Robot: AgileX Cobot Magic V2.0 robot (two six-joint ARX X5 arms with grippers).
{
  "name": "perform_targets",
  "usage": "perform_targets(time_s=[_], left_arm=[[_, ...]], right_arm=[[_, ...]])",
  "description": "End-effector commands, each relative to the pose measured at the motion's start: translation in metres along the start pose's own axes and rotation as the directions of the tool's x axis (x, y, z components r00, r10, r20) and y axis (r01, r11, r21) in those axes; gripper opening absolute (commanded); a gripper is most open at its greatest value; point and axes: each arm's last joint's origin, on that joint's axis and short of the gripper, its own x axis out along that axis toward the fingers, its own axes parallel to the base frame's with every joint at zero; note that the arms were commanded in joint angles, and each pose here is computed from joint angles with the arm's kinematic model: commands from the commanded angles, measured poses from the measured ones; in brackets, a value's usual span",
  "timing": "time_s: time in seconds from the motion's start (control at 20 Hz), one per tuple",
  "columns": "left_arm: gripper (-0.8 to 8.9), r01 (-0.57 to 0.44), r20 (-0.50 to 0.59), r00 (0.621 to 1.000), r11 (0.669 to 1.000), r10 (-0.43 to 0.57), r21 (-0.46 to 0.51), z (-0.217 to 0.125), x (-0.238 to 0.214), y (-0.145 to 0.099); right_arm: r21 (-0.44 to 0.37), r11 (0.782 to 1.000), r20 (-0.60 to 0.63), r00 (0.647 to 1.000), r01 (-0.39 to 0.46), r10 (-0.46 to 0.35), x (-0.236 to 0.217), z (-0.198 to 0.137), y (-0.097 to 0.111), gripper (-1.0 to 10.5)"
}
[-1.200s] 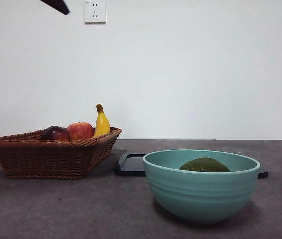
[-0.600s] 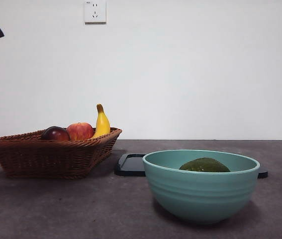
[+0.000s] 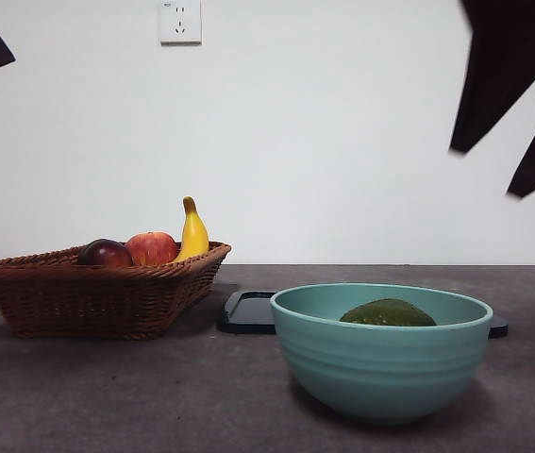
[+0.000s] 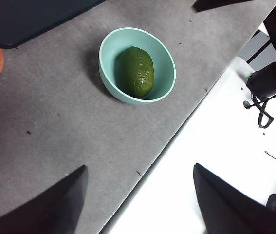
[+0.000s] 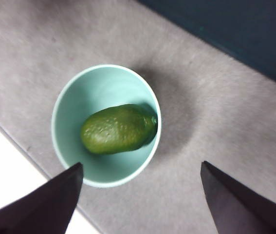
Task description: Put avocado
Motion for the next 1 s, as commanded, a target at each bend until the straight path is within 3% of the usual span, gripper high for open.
perform_targets(time_s=[0.05,0.5,0.8,1.0], left_arm=[[3.42,0.009,0.008,1.0,1.0,-0.009,0.018,0.003,-0.001,-0.001],[3.42,0.009,0.008,1.0,1.0,-0.009,0.018,0.003,-0.001,-0.001],[3.42,0.009,0.008,1.0,1.0,-0.009,0.018,0.003,-0.001,-0.001],[3.42,0.009,0.008,1.0,1.0,-0.009,0.018,0.003,-0.001,-0.001]], right_arm=[[-0.007,1.0,-0.028,1.0,0.008,-0.008,0.016,0.012,-0.001,3.2],[-0.047,0.996,-0.152,0.985,0.071,-0.077,0.08,0.026,-0.008,2.4],[-0.06,0.995,-0.193,0.977,0.082,-0.092,0.104,0.028,-0.011,0.2],[-0.068,0.995,-0.182,0.979,0.078,-0.089,0.105,0.029,-0.01,0.1]])
